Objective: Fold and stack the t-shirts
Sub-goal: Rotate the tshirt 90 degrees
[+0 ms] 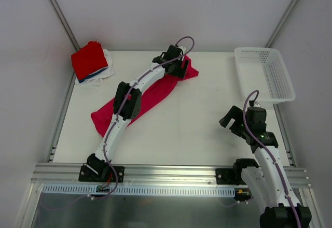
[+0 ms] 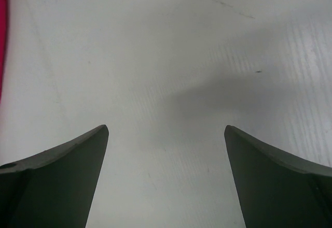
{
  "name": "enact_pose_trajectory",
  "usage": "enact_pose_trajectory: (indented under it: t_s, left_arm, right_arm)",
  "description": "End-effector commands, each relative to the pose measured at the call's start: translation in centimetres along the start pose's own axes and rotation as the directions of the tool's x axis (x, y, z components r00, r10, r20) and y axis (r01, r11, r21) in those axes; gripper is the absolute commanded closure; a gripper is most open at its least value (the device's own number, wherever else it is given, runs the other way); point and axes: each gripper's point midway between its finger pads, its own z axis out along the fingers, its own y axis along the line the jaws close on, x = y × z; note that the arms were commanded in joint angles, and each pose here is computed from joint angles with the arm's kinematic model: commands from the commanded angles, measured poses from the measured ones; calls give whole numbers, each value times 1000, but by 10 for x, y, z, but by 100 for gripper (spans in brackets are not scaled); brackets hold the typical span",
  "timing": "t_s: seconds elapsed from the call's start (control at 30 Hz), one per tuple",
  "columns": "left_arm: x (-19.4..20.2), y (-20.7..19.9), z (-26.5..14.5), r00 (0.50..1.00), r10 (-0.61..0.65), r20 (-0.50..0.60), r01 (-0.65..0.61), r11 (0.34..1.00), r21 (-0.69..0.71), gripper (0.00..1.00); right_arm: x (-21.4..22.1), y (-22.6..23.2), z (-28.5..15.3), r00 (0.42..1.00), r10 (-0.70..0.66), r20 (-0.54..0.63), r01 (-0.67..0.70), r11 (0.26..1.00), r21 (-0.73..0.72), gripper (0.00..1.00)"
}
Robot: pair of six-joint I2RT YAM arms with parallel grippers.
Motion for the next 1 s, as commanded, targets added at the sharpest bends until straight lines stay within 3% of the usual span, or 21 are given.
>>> enact_pose_trajectory:
  t_s: [0.0, 0.13, 0.17, 0.3, 0.4, 0.5, 0.6, 0.77, 0.8, 0.9, 0.93, 0.97]
  left_arm:
    - [-27, 15, 0, 997, 29, 66, -27, 999, -40, 24]
    - [-61, 32, 3, 980, 85, 182, -72, 995, -76, 6]
    - [-70, 37, 1, 971, 112, 209, -95, 991, -93, 2]
    - [-121, 59, -27, 920, 186, 345, -124, 973, -194, 1]
    - [-170, 65, -87, 869, 191, 457, -96, 970, -223, 1]
    - [-214, 63, -184, 800, 224, 557, -82, 960, -269, 1]
    - [-220, 72, -255, 773, 252, 583, -54, 941, -335, 1]
    - [-197, 93, -329, 774, 306, 554, -22, 888, -459, 1]
    - [-185, 101, -346, 782, 313, 539, -6, 869, -495, 1]
    - [-170, 109, -371, 785, 317, 531, 18, 846, -532, 1]
    - [-167, 111, -376, 787, 308, 534, 31, 845, -533, 1]
    - [-165, 110, -379, 788, 306, 534, 31, 847, -531, 1]
  right_arm:
    - [-1, 31, 4, 999, 35, 3, -34, 988, -149, 1]
    - [-3, 69, 12, 998, 61, 1, -59, 962, -266, 1]
    - [7, 81, 11, 1000, 15, -24, -22, 958, -287, 0]
    - [12, 118, 18, 994, -98, -42, 82, 957, -278, 1]
    - [26, 159, 22, 983, -172, -64, 141, 933, -332, 1]
    - [35, 203, 30, 970, -232, -74, 191, 914, -359, 1]
    - [48, 260, 29, 946, -311, -88, 246, 870, -427, 1]
    - [68, 339, 32, 913, -387, -128, 263, 799, -541, 1]
    - [73, 354, 33, 911, -388, -141, 248, 788, -564, 4]
    - [100, 399, 41, 886, -430, -176, 235, 741, -629, 35]
    - [114, 411, 39, 875, -447, -188, 231, 725, -649, 58]
    - [124, 427, 45, 868, -456, -196, 225, 714, -663, 68]
